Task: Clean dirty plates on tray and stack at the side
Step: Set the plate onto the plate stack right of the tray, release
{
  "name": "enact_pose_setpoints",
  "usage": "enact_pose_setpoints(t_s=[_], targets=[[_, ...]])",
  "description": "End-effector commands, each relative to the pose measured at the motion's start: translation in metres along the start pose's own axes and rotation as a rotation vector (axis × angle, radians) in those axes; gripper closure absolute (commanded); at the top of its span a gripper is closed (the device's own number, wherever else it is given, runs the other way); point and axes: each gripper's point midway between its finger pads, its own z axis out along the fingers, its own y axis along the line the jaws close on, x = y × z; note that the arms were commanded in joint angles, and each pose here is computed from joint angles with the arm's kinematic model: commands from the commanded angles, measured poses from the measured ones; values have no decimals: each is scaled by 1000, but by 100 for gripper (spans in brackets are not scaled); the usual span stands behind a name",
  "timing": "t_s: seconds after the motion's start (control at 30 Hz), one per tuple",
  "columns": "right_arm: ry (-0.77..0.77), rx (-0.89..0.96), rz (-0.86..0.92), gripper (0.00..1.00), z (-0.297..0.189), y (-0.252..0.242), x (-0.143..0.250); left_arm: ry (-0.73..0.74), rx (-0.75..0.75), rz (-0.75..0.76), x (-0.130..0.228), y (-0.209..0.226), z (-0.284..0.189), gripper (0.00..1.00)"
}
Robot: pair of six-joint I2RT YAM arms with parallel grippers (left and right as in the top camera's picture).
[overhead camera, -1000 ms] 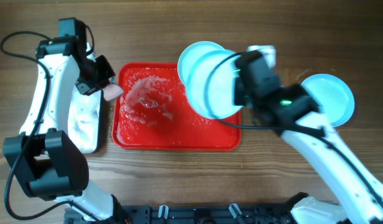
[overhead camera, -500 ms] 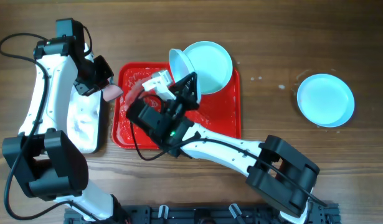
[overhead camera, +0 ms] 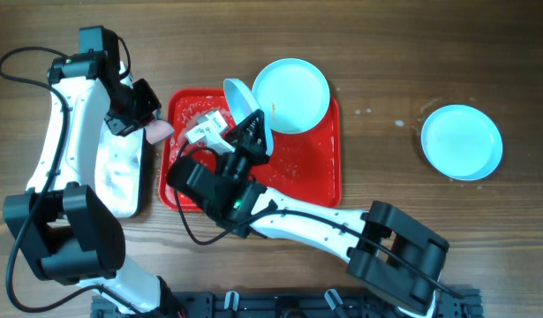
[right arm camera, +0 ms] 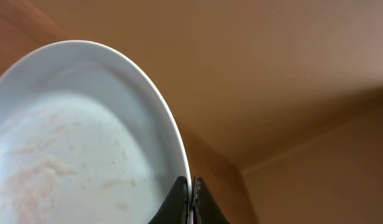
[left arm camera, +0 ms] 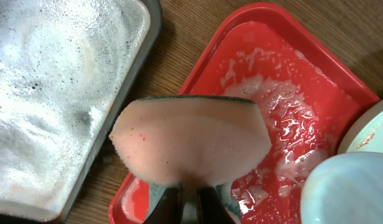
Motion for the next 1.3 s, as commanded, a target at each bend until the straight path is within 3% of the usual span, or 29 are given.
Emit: enact_pose_setpoints(t_s=[0.0,0.07,0.17,0.3,0.4,0.57,0.73,0.87,1.03,1.27], targets=[[-28,-204,221,96,-7,-18,-19,-16,20,-10,-2,-4,-7,96],[32,-365,330,96,-8,-23,-10,-16,21,-10,-2,-4,-7,96],[297,-629,556,96,3,-37,32,-16,21,-11,-2,-4,-7,96],[511,-931,696,96,17,-33,55,-15,21,-11,-2,-4,-7,96],[644,-1003,798,96,43,-47,82,-15,20,-10,-2,-4,-7,96],[735,-769,988,95,99,-129,145,-14,19,-10,-2,-3,-7,96],[911,-422,1229,96,123,-228,275,-14,19,-10,-2,-4,-7,96],[1050,-107,1420,96,112,-264,389,-14,19,-11,-2,-4,-7,96],[1074,136,1551,96,103,-239,468,-14,20,-11,-2,-4,-7,96],[1061,78,1571,96,116,-203,485,-14,20,-11,-2,-4,-7,96]])
